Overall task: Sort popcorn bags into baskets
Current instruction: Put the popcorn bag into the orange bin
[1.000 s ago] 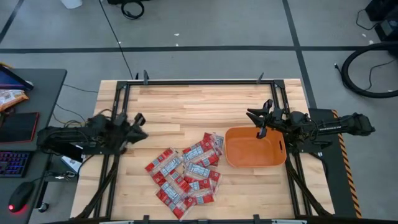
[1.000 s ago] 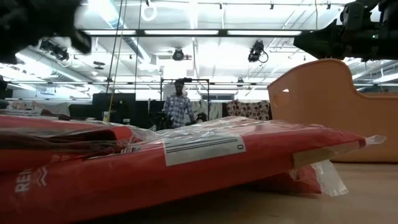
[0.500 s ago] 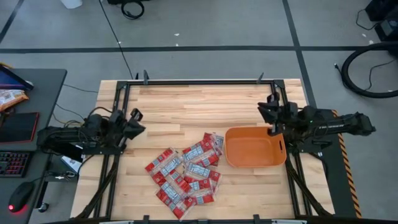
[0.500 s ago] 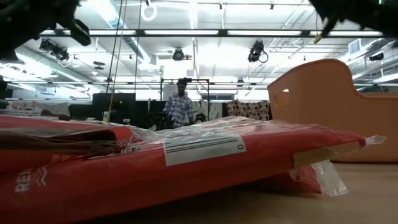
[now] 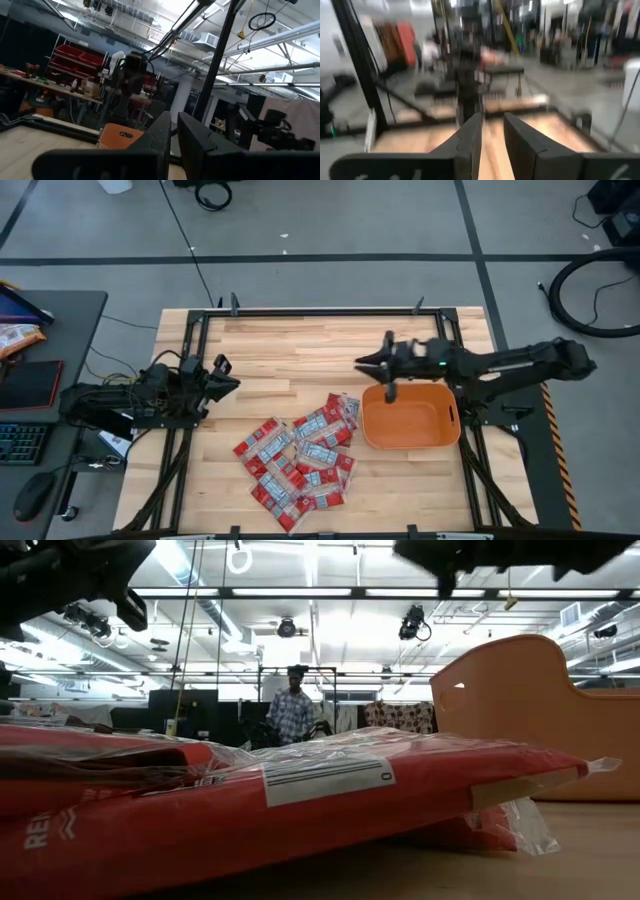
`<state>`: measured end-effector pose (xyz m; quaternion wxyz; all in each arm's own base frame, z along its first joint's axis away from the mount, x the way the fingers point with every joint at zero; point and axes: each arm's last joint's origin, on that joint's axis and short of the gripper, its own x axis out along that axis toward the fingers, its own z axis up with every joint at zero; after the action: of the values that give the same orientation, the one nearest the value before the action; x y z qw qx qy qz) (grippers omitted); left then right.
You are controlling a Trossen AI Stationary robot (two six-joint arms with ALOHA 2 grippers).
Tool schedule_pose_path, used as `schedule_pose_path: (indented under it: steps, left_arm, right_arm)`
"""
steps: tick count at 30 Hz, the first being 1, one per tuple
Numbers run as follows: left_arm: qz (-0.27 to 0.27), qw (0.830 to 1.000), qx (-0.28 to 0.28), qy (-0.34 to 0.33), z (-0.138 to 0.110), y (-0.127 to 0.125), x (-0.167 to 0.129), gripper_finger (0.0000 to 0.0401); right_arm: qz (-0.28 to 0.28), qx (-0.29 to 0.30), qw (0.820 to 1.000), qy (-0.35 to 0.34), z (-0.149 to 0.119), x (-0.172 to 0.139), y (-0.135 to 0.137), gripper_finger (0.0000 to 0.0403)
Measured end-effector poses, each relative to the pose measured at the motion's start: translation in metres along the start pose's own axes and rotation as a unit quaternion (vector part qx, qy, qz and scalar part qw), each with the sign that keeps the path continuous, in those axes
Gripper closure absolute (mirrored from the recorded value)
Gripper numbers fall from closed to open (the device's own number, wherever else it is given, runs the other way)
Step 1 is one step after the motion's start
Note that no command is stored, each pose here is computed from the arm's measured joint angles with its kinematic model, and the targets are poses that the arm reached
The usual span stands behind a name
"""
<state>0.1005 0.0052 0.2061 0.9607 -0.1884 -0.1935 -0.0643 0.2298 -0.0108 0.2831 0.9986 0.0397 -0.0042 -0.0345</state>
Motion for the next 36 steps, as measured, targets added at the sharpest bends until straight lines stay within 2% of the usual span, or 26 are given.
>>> schedule_pose_path:
  steps: [6,9,15,21,28,36]
  left_arm:
    - [0.007,1.0,-0.016,0.019,-0.004,0.001,0.0,0.0365]
    - [0.012,0.999,-0.03,0.042,-0.008,0.002,0.0,0.0365]
    - [0.004,0.997,-0.042,0.06,-0.012,0.0,0.0,0.0365]
    - [-0.002,0.997,-0.046,0.063,-0.013,-0.002,0.0,0.0365]
    - [0.002,0.998,-0.035,0.06,-0.013,-0.003,0.0,0.0365]
    - [0.005,0.998,-0.034,0.059,-0.013,-0.003,0.0,0.0365]
  right_arm:
    - [-0.023,-0.015,0.99,0.137,-0.011,0.04,0.014,0.0316]
    - [-0.031,-0.032,0.98,0.195,-0.014,0.059,0.026,0.0316]
    - [-0.013,-0.057,0.955,0.29,-0.023,0.094,0.049,0.0316]
    - [-0.011,-0.09,0.913,0.399,-0.036,0.124,0.062,0.0298]
    - [-0.011,-0.125,0.858,0.498,-0.052,0.151,0.066,0.0232]
    - [0.009,-0.085,0.802,0.591,-0.067,0.169,0.048,0.0169]
